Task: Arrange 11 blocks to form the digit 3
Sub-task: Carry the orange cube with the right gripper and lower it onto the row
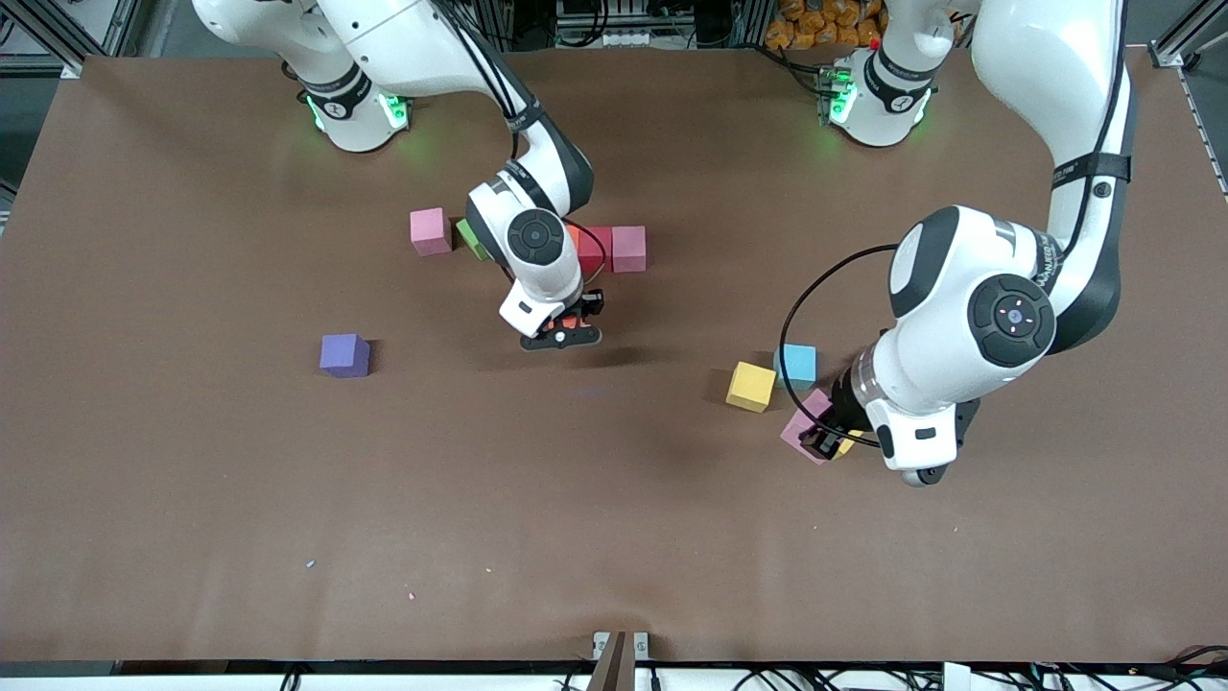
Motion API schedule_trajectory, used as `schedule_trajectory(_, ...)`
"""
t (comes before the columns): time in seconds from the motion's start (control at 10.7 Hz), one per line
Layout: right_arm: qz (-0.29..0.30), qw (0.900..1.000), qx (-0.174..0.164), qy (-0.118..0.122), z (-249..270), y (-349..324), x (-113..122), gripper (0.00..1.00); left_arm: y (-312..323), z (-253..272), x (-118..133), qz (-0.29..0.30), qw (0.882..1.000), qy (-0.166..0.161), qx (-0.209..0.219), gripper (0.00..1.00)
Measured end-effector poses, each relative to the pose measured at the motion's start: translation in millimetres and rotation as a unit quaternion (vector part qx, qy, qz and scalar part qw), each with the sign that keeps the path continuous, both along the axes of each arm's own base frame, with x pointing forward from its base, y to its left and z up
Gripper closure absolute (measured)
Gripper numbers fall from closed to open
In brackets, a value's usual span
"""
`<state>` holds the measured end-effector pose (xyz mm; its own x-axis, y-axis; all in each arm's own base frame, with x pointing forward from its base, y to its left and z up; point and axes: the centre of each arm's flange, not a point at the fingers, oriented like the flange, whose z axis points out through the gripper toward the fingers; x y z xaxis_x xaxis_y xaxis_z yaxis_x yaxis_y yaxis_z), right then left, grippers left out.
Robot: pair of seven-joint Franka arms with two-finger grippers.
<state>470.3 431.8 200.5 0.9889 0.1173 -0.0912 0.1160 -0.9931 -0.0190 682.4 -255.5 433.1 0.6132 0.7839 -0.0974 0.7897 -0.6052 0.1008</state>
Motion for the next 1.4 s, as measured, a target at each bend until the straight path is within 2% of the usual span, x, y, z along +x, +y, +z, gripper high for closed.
schedule_trajectory(1.22, 0.006, 1.000, -0.004, 0.005, -5.1, -3.7, -3.1, 0.44, 4.1, 1.4, 1.6, 0.003, 1.000, -0.001, 0.000, 0.46)
schedule_trajectory(1.4, 0.006, 1.000, -0.004, 0.005, -5.4, -4.1, -3.4, 0.23, 2.2, 1.5, 0.9, 0.002, 1.000, -0.001, -0.001, 0.46)
